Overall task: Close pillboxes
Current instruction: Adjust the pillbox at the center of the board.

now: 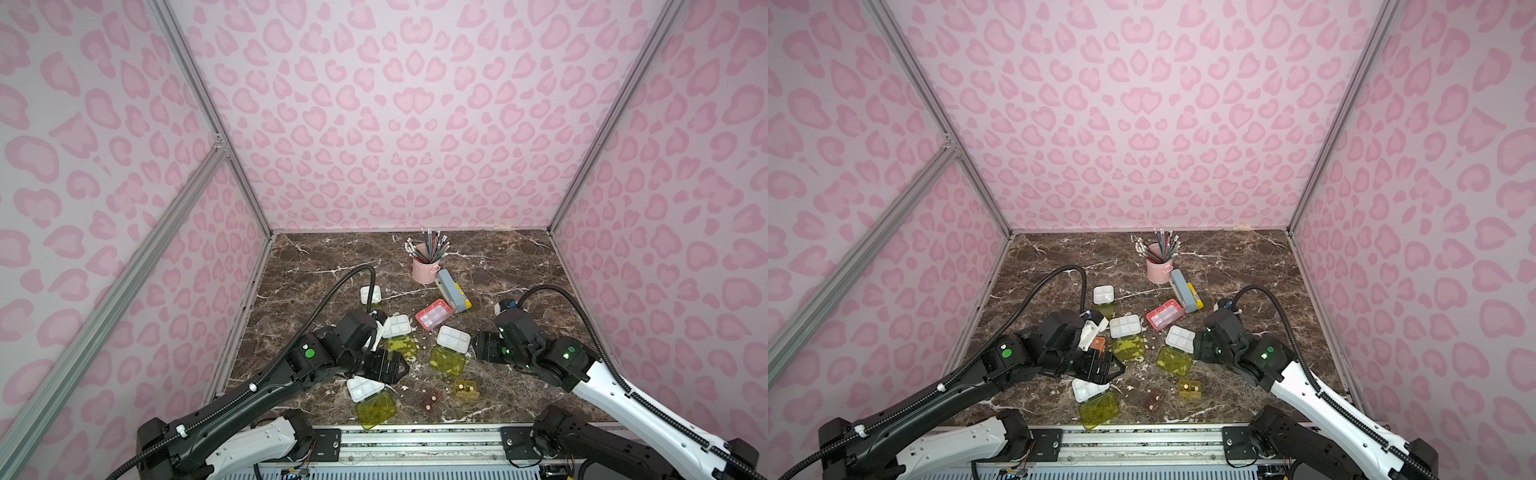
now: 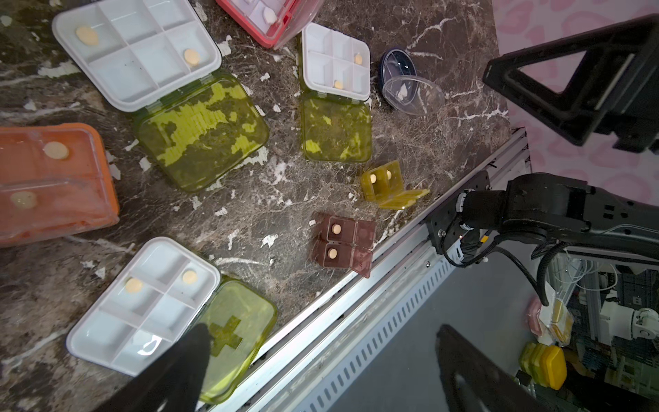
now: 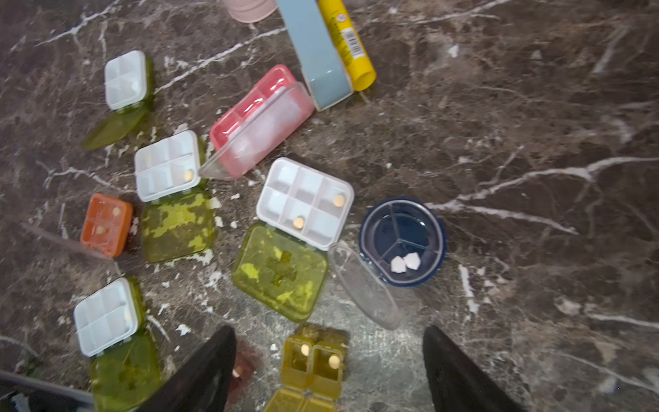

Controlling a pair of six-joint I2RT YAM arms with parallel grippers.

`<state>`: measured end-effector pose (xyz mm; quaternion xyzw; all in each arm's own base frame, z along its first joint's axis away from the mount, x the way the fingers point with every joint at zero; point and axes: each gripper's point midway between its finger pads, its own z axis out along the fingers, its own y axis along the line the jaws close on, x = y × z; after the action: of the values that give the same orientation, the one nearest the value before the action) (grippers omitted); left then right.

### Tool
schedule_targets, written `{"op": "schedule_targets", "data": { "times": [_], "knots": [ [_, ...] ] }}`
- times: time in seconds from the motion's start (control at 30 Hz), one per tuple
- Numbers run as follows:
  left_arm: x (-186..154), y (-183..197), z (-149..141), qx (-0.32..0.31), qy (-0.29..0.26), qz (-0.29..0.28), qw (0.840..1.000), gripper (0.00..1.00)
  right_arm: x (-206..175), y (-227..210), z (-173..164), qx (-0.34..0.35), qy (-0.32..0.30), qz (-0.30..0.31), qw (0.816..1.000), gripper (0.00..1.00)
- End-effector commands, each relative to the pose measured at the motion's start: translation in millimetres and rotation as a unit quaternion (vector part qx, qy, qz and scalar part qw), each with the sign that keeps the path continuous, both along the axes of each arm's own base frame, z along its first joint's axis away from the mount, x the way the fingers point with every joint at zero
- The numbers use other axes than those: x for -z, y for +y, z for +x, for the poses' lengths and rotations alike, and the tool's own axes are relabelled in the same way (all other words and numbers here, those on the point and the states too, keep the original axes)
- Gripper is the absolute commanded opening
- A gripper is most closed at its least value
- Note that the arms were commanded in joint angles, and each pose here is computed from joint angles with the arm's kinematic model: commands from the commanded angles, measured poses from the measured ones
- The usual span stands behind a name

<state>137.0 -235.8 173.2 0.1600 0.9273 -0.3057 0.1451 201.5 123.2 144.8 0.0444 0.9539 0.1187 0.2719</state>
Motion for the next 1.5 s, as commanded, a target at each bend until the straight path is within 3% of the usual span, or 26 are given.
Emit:
{"op": "schedule_targets", "data": {
  "times": [0.0,0.9,1.47],
  "knots": [
    [-6,-11,9,0.001,-0.018,-0.02,1.0,1.0,8,-5,1,-0.014,0.005,-0.009,1.0,0.84],
    [-3,-30,19,0.014,-0.012,-0.024,1.0,1.0,50,10,6,-0.035,0.036,0.016,0.999,0.8],
    [-14,-32,26,0.008,-0.028,-0.028,0.999,0.99,59,7,6,-0.023,0.044,0.01,0.999,0.63]
  ]
}}
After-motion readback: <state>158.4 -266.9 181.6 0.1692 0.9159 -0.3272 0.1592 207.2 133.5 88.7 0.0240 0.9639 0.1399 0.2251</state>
